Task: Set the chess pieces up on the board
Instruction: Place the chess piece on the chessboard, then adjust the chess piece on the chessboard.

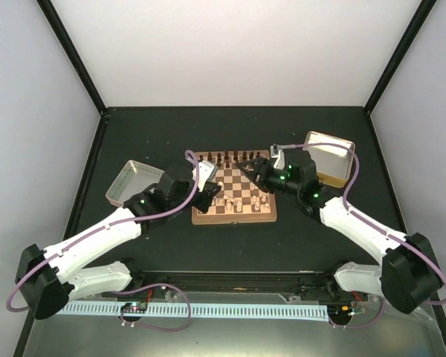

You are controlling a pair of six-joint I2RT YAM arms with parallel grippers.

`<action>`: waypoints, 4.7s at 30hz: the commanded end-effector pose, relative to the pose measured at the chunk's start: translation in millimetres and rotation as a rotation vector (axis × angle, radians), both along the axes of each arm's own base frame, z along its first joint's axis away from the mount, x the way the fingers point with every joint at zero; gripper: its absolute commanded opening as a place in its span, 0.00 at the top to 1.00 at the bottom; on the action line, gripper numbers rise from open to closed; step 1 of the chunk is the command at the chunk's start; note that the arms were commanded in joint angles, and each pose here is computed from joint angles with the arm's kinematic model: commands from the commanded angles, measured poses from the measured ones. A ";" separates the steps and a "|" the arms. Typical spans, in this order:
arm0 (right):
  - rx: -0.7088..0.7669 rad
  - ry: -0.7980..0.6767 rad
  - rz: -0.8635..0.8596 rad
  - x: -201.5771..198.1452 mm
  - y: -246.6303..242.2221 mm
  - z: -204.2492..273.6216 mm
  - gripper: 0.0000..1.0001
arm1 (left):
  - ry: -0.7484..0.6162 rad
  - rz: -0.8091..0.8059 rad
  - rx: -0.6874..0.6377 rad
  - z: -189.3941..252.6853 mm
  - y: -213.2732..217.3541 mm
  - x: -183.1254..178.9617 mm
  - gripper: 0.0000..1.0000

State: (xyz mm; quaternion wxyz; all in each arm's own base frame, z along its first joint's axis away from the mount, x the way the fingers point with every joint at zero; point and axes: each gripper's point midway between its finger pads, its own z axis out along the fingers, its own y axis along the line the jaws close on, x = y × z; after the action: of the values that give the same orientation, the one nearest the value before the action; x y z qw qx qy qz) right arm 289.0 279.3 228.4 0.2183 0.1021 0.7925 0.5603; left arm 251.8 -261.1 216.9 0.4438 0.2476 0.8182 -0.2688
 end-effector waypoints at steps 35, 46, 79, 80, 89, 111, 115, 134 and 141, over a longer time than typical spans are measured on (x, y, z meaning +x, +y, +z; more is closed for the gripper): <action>-0.693 -0.243 -0.670 -2.3 -196.8 -11.5 0.39 | 0.696 -0.217 0.469 -61.3 -86.1 41.1 0.95; -0.701 -0.236 -0.652 -3.5 -195.3 -18.2 0.39 | 0.780 -0.255 0.618 -114.2 -85.6 31.5 0.95; -0.681 -0.215 -0.583 -0.6 -180.7 -34.1 0.39 | 0.822 -0.229 0.648 -165.4 -94.0 41.0 0.90; -0.681 -0.215 -0.582 -0.7 -180.5 -34.1 0.39 | 0.820 -0.227 0.646 -165.1 -94.4 41.6 0.89; -0.673 -0.214 -0.572 -0.1 -177.8 -33.7 0.39 | 0.799 -0.224 0.622 -154.7 -97.3 44.9 0.71; -0.657 -0.330 0.122 12.6 -63.6 -9.6 0.46 | 0.463 0.099 0.182 -24.5 -14.6 89.9 0.58; -0.703 -0.319 0.258 27.2 -30.9 -14.1 0.45 | 0.265 0.270 0.132 3.2 40.7 85.9 0.54; -1.077 -0.071 0.668 23.1 45.0 -135.0 0.57 | -0.227 0.602 -0.085 97.0 165.1 11.5 0.33; -1.137 -0.034 0.685 25.0 40.1 -152.2 0.61 | -0.249 0.606 -0.119 100.5 168.1 6.6 0.33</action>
State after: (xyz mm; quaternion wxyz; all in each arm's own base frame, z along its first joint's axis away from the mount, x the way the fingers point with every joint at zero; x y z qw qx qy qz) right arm 313.3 324.2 73.5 0.0624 -0.2854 0.9492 0.1166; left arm 256.6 -98.4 308.8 0.5955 0.0126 0.7908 -0.1406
